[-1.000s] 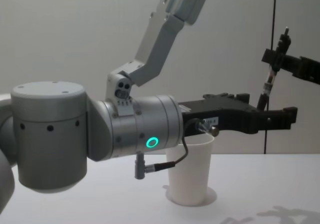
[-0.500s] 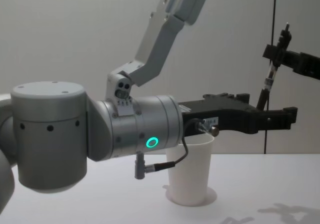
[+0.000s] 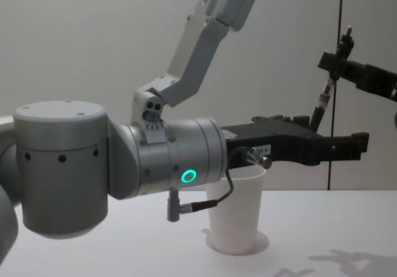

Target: Place the pen into the pen holder.

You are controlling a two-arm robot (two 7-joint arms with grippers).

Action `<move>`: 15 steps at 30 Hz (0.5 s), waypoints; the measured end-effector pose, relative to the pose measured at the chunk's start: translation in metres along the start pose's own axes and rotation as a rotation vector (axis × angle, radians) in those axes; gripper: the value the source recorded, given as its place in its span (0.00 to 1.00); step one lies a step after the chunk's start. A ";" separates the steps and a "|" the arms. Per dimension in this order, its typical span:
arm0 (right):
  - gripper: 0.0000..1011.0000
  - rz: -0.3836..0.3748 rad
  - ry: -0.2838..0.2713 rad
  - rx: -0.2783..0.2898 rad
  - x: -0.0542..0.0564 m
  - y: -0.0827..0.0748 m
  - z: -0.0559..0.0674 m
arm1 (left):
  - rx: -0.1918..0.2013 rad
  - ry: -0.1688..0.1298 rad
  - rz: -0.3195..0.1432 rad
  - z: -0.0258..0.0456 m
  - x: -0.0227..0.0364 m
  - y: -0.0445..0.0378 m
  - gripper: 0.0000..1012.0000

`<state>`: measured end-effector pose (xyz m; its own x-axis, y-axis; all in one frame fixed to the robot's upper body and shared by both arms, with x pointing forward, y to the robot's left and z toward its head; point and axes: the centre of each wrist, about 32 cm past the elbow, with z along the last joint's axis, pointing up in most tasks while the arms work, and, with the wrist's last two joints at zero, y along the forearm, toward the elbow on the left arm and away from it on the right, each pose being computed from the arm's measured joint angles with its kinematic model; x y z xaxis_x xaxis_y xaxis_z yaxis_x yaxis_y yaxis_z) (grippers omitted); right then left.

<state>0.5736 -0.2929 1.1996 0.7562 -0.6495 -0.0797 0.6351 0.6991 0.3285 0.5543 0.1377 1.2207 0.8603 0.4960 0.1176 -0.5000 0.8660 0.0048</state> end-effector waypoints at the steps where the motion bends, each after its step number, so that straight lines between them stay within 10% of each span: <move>1: 0.14 0.006 0.001 0.005 0.001 0.001 -0.001 | 0.000 0.000 0.000 0.0000 0.0000 0.0000 0.99; 15: 0.14 0.046 0.011 0.032 0.008 0.009 -0.009 | 0.000 0.000 0.000 0.0000 0.0000 0.0000 0.99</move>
<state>0.5872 -0.2889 1.1935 0.7861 -0.6137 -0.0739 0.5945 0.7179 0.3621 0.5544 0.1377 1.2207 0.8603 0.4960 0.1176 -0.5000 0.8660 0.0049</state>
